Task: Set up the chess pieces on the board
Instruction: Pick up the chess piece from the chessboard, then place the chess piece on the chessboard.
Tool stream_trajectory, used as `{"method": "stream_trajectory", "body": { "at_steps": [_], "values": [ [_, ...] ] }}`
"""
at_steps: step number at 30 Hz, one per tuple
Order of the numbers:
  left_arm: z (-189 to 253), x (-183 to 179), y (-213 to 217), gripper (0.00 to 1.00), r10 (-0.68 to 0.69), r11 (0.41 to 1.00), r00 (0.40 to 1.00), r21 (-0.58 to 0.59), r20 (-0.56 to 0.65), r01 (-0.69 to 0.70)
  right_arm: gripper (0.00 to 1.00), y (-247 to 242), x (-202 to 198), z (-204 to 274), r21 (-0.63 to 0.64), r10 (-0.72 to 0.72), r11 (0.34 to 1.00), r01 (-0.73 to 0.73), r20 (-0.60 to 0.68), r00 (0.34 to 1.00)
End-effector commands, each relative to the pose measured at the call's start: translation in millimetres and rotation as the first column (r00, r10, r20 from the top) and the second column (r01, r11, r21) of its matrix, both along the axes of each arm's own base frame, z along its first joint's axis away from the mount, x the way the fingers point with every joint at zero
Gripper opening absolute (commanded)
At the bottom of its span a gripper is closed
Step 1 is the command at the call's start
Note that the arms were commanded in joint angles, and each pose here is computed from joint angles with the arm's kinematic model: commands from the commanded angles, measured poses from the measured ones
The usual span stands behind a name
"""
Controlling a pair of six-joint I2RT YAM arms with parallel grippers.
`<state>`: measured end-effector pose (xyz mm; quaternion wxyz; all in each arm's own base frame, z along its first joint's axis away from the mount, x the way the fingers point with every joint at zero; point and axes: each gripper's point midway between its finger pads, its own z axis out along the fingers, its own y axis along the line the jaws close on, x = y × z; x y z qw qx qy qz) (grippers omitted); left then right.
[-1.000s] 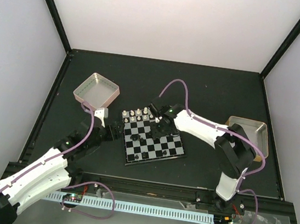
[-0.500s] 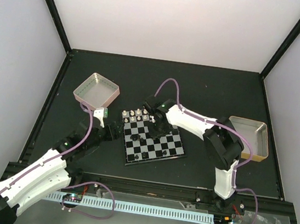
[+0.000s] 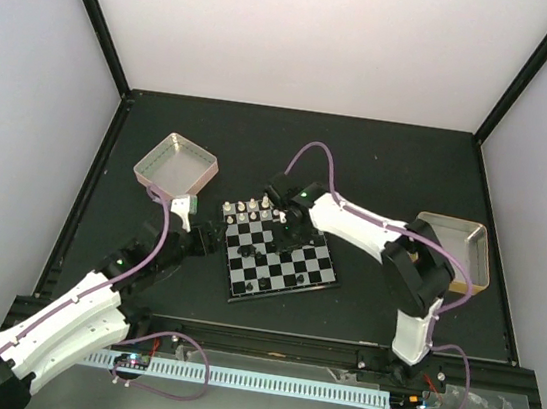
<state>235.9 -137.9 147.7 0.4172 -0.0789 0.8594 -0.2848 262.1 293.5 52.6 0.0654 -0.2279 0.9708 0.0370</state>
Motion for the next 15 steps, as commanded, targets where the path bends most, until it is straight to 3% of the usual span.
{"method": "stream_trajectory", "body": {
  "at_steps": [1, 8, 12, 15],
  "values": [
    [23.8, 4.0, -7.9, 0.77, -0.038, 0.999, 0.998, -0.032, 0.056, 0.04, 0.13, 7.4, 6.8, 46.8, 0.139, 0.012, 0.99, -0.03, 0.13, 0.991],
    [62.0, -5.7, -41.9, 0.77, -0.21, 0.962, 0.966, -0.147, 0.15, 0.232, 0.13, 16.6, 1.0, 99.2, 0.327, 0.095, 0.921, -0.213, 0.34, 0.935],
    [97.4, -15.9, -61.0, 0.77, -0.309, 0.908, 0.923, -0.219, 0.231, 0.358, 0.13, 25.6, -13.9, 149.0, 0.457, 0.124, 0.798, -0.394, 0.516, 0.848],
    [122.5, -24.0, -73.8, 0.78, -0.37, 0.854, 0.883, -0.269, 0.289, 0.445, 0.13, 27.2, -29.5, 188.9, 0.502, 0.105, 0.676, -0.54, 0.659, 0.745]
  ]
}}
